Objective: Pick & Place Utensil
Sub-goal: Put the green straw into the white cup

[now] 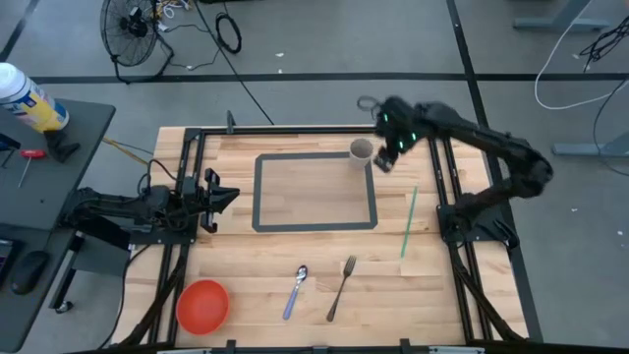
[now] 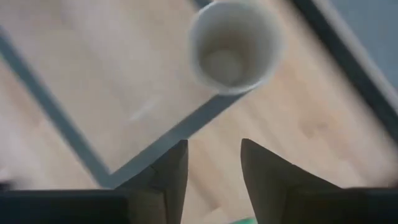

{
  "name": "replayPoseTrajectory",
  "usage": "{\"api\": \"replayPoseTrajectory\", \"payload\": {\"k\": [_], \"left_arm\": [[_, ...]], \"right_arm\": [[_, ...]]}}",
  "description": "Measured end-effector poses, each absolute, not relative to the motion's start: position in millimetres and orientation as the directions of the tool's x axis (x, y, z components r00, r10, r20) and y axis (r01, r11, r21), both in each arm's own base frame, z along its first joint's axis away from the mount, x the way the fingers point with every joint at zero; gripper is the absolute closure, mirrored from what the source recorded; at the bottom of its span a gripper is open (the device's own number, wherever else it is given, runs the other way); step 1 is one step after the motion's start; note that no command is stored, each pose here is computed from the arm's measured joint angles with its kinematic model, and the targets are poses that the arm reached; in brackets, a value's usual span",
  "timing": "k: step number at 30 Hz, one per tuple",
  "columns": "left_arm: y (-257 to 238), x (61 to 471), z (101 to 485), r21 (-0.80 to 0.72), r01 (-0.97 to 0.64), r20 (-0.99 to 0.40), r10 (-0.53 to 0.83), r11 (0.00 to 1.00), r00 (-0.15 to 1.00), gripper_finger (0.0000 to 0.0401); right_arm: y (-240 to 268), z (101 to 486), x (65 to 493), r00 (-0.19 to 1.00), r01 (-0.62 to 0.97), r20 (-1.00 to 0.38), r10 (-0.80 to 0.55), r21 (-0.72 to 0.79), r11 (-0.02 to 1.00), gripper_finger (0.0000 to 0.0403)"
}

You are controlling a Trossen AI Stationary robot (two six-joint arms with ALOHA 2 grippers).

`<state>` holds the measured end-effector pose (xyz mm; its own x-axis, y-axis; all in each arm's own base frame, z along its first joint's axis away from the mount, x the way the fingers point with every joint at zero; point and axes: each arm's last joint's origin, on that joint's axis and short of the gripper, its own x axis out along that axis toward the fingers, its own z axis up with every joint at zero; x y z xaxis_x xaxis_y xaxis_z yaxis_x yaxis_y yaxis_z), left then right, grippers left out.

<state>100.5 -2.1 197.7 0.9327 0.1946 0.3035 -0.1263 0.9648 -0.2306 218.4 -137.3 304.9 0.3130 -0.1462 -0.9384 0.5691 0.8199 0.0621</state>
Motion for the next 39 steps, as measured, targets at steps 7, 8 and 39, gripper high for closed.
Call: {"api": "replayPoseTrajectory", "payload": {"k": [7, 8, 39], "left_arm": [[-2.0, 100.5, 197.7, -0.229, -0.127, 0.304, 0.195, 0.965, 0.933, 0.0369], [-2.0, 100.4, 197.8, -0.229, -0.127, 0.304, 0.195, 0.965, 0.932, 0.0369], [-1.6, 100.4, 197.7, -0.235, -0.141, 0.303, 0.21, 0.962, 0.93, 0.0369]], "right_arm": [[-74.1, 234.7, 222.5, 0.456, 0.488, -0.883, -0.11, 0.145, 0.861, 0.0275], [-67.7, 224.7, 225.4, 0.487, 0.467, -0.867, -0.105, 0.156, 0.87, 0.0278], [-16.7, 116.1, 216.3, 0.474, 0.328, -0.858, -0.197, -0.036, 0.944, 0.0317]]}}
